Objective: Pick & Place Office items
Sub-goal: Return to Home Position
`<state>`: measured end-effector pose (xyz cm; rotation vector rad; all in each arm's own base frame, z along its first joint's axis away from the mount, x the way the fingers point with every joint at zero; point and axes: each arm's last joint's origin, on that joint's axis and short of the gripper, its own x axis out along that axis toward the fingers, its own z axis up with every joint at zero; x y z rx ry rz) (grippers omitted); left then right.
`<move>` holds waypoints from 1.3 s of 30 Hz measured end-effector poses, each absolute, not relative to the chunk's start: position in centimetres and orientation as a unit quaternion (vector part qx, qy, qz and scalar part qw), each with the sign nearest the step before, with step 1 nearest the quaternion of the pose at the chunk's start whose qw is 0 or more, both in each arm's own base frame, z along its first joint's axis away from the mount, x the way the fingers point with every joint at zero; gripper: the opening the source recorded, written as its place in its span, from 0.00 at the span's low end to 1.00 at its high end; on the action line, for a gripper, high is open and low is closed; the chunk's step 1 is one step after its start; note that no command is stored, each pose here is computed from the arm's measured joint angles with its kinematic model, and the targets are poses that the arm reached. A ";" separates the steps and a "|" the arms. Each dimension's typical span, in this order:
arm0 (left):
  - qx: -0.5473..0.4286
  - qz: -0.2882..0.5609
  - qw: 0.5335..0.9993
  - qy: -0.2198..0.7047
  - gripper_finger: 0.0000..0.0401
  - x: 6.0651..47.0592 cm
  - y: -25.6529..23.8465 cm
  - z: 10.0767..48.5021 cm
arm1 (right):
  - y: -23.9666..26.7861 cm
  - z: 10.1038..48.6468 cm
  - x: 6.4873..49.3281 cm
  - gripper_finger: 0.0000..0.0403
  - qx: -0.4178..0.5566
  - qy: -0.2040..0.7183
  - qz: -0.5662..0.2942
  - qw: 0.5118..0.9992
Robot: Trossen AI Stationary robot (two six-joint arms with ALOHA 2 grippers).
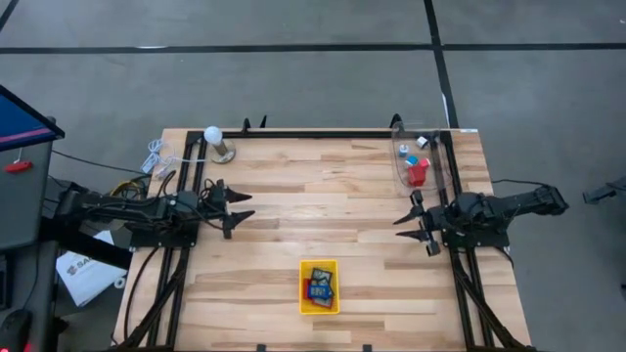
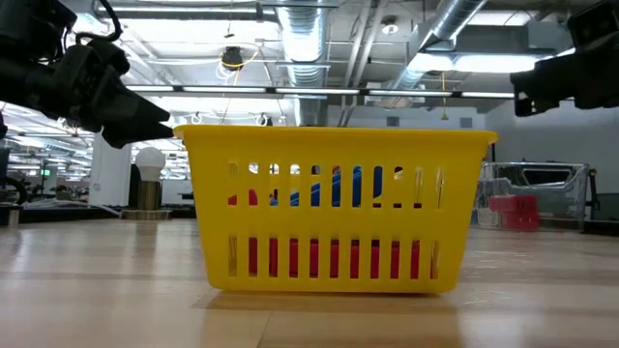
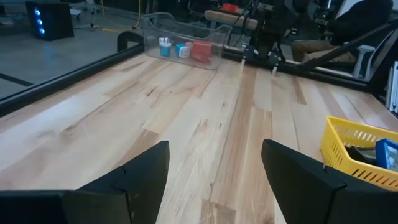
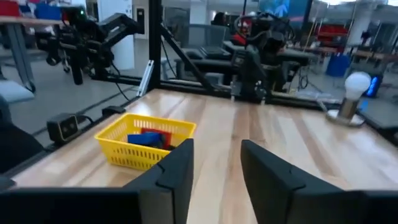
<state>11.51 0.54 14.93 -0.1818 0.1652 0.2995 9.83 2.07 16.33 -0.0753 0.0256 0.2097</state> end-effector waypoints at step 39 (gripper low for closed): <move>-0.091 0.148 0.982 0.078 0.63 11.5 0.5 15.0 | -1.0 15.6 10.4 0.27 0.137 0.050 -0.053 0.988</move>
